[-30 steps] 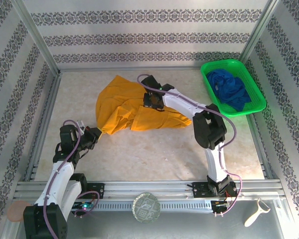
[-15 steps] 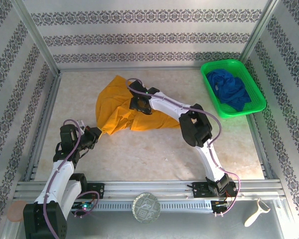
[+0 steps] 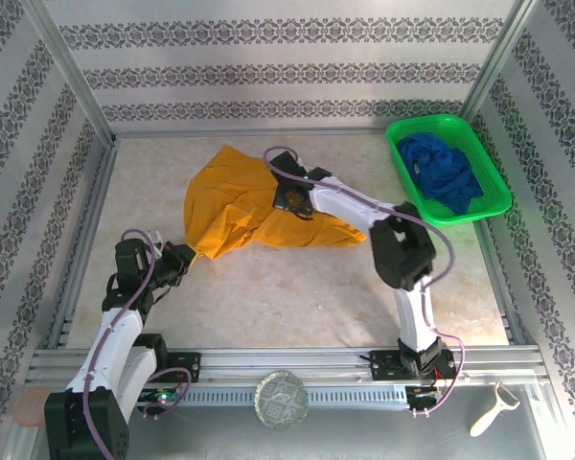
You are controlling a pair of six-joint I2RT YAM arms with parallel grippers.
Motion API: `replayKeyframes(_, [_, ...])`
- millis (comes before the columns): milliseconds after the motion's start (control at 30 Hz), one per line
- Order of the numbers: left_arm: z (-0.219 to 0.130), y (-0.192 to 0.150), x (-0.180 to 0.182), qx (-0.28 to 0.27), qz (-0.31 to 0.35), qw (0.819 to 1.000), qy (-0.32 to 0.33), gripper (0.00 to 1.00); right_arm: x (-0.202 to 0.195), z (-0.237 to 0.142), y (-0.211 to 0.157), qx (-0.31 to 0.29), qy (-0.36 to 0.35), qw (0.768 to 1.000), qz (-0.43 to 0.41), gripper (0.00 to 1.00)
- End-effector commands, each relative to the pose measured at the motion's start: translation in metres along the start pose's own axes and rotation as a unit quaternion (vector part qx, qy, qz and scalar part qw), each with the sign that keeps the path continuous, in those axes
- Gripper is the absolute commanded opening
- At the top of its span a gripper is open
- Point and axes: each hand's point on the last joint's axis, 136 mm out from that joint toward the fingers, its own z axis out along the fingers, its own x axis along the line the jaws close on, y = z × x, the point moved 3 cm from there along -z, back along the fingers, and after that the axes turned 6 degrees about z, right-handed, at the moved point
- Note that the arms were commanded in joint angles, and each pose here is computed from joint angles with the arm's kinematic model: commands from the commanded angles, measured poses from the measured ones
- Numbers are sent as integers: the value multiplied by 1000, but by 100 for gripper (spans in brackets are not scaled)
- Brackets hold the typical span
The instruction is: Fold the inside-out t-shirt
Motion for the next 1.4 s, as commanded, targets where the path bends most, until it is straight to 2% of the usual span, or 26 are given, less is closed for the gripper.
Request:
replayKeyframes(0, [-6,11,-26,-12,17,999,-28,0,9,-75,40,-86,70,994,-7,0])
replayKeyframes(133, [-9,23,-43,-31,23,998,-40,0,-4,-143,57,-143,111,983,-5,0])
replayKeyframes(233, [-12,44,-68,-55,27,996,-64,0,-19,-198,77,-199,142,970,-3,0])
replayKeyframes(400, [-20,109,-139,-105,46,986,-122,0,-56,-298,132,-275,208,938,28,0])
replayKeyframes(500, [-30,151,-184,-135,60,977,-155,0,-80,-354,154,-319,235,917,51,0])
replayKeyframes(600, [-41,179,-221,-156,78,969,-176,0,-100,-401,164,-360,254,895,70,0])
replayKeyframes(700, [-54,193,-247,-166,92,963,-192,0,-115,-442,166,-394,267,876,80,0])
replayKeyframes(833, [-81,195,-276,-174,106,953,-223,0,-121,-493,158,-431,292,851,76,0])
replayKeyframes(1033, [-146,183,-332,-222,138,923,-281,0,-123,-582,135,-508,329,794,56,0])
replayKeyframes(1100, [-149,186,-338,-227,141,922,-279,0,-123,-597,134,-523,332,783,50,0])
replayKeyframes(1200, [-127,204,-322,-223,119,936,-246,0,-115,-591,147,-513,330,791,43,0])
replayKeyframes(1367, [-64,239,-277,-200,74,955,-207,0,-94,-520,195,-452,323,830,53,0])
